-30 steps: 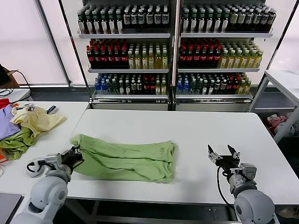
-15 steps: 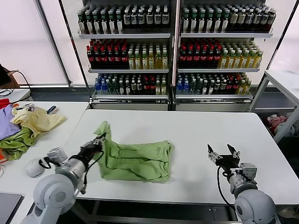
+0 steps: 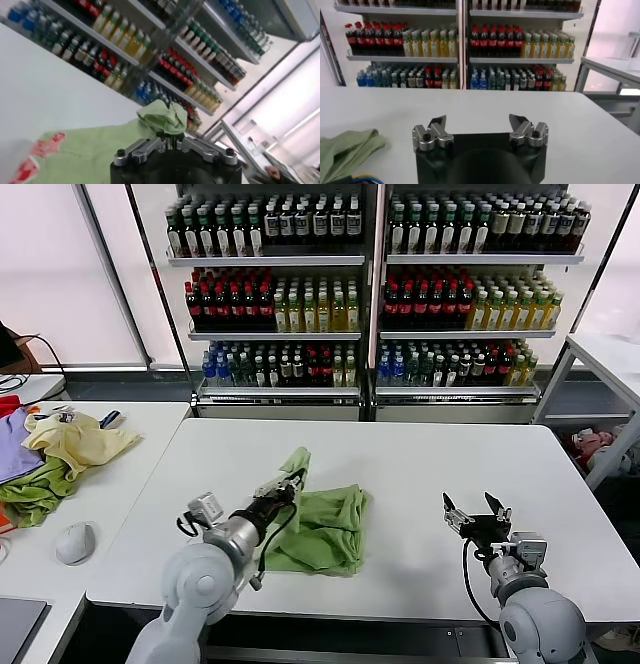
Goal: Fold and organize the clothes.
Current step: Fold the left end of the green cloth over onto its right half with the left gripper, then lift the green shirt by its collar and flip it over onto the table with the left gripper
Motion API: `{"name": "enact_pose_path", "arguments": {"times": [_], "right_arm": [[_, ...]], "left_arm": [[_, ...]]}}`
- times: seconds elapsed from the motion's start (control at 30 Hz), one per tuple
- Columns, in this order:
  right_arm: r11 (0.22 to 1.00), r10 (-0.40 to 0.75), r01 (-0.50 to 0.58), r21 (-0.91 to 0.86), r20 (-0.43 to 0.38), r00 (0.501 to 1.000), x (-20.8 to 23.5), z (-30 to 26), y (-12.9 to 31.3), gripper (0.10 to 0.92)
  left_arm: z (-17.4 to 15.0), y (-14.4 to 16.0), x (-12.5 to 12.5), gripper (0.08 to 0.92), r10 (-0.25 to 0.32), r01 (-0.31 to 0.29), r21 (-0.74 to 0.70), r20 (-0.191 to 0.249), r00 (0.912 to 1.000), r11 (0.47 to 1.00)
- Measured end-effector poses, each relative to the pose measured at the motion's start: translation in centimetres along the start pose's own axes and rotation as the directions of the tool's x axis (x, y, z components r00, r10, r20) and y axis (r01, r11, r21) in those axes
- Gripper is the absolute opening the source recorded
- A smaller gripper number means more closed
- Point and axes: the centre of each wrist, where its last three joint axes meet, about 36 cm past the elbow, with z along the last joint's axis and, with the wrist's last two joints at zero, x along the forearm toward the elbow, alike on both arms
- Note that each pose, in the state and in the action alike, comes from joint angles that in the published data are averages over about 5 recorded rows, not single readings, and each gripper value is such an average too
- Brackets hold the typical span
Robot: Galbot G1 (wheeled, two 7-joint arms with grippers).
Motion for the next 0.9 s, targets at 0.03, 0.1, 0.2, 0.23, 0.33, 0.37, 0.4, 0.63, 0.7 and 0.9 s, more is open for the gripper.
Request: {"name": "enact_pose_path", "arguments": {"times": [0.03,0.1,0.2,0.23,0.33,0.37,0.4,0.63,0.7,0.9], "right_arm": [[1.0,0.001,-0.001,0.0,0.0,1.0,-0.1,0.0,0.0,0.823],[1.0,0.002,-0.002,-0.001,0.0,1.0,-0.2,0.0,-0.1,0.823],[1.0,0.003,-0.003,-0.001,-0.001,1.0,-0.5,0.0,-0.2,0.823],[1.0,0.002,-0.002,-0.001,-0.001,1.0,-0.5,0.0,-0.2,0.823],[1.0,0.001,-0.001,-0.002,-0.002,1.0,-0.8,0.0,-0.3,0.823],[1.0,0.0,0.0,-0.002,-0.002,1.0,-0.8,0.0,-0.3,0.823],[1.0,0.0,0.0,-0.003,-0.002,1.0,-0.9,0.0,-0.3,0.823],[1.0,-0.003,0.003,-0.007,0.001,1.0,-1.4,0.1,-0.5,0.823],[1.0,-0.004,0.004,-0.008,0.002,1.0,-1.6,0.1,-0.5,0.823],[1.0,-0.005,0.005,-0.009,0.003,1.0,-1.9,0.1,-0.5,0.823]], "left_arm": [[0.3,-0.1,-0.4,0.153,0.004,-0.004,-0.004,-0.009,1.0,1.0],[0.9,-0.4,-1.0,0.189,0.013,-0.013,-0.016,-0.025,0.9996,1.0],[1.7,-0.8,-1.7,0.274,0.028,-0.03,-0.042,-0.04,0.9988,0.999],[1.9,-0.9,-1.8,0.299,0.033,-0.035,-0.052,-0.043,0.9985,0.998],[2.3,-1.1,-2.0,0.386,0.047,-0.051,-0.083,-0.047,0.9978,0.995],[2.4,-1.1,-2.0,0.42,0.051,-0.055,-0.093,-0.048,0.9976,0.994],[2.5,-1.1,-2.0,0.446,0.055,-0.06,-0.104,-0.048,0.9973,0.993],[3.2,-0.5,-0.7,0.645,0.066,-0.072,-0.172,-0.044,0.9969,0.982],[3.4,0.1,-0.2,0.706,0.044,-0.049,-0.194,-0.034,0.9985,0.98],[3.6,2.8,0.5,0.816,-0.092,0.1,-0.298,0.041,0.9949,0.949]]}}
